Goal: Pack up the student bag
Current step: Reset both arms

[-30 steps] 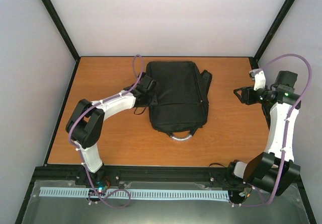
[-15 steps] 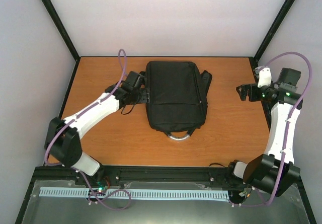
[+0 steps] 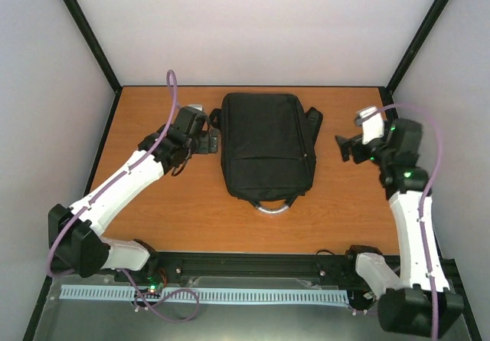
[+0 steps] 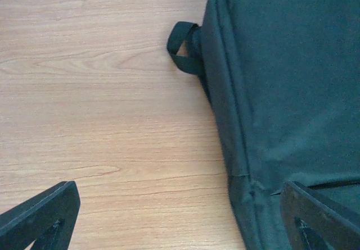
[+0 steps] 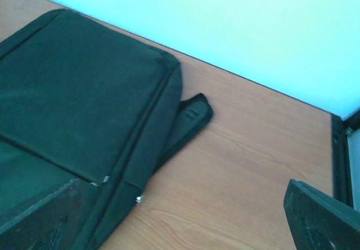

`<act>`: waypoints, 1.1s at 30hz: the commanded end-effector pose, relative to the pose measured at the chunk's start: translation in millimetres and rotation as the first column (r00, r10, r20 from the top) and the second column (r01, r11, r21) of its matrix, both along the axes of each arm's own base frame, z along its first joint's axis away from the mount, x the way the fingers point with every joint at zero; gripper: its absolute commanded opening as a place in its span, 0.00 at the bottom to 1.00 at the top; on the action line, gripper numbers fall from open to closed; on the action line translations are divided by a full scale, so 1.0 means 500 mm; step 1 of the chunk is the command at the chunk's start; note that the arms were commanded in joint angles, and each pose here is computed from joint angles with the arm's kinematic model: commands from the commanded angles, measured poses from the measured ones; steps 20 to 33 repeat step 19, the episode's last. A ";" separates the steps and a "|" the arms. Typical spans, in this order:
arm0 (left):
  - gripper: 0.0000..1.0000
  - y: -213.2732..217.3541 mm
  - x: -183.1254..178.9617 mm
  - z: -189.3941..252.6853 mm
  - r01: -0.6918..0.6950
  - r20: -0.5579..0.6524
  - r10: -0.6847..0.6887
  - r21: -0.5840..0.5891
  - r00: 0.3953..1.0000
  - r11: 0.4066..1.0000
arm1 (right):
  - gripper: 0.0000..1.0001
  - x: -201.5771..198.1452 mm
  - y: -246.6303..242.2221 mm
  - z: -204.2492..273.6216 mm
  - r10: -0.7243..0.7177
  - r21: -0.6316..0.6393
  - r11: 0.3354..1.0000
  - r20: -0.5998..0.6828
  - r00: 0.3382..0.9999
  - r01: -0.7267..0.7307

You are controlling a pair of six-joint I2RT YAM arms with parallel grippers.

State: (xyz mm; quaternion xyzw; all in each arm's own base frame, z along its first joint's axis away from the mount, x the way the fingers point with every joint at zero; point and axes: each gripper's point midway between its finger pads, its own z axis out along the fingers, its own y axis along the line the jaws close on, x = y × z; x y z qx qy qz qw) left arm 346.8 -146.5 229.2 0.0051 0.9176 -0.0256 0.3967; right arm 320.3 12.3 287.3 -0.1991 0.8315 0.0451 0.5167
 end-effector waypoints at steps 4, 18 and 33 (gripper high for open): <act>1.00 0.066 0.002 0.034 -0.081 0.125 0.068 0.108 0.990 0.991 | 1.00 0.057 -0.006 -0.048 -0.267 -0.202 0.929 0.213 0.940 0.310; 1.00 0.112 -0.016 0.037 -0.157 0.262 0.123 0.113 0.957 0.981 | 1.00 0.061 0.041 -0.099 -0.225 -0.059 0.972 0.071 0.972 0.229; 1.00 0.110 -0.014 0.036 -0.155 0.259 0.123 0.110 0.958 0.982 | 1.00 0.060 0.037 -0.103 -0.237 -0.061 0.969 0.062 0.970 0.241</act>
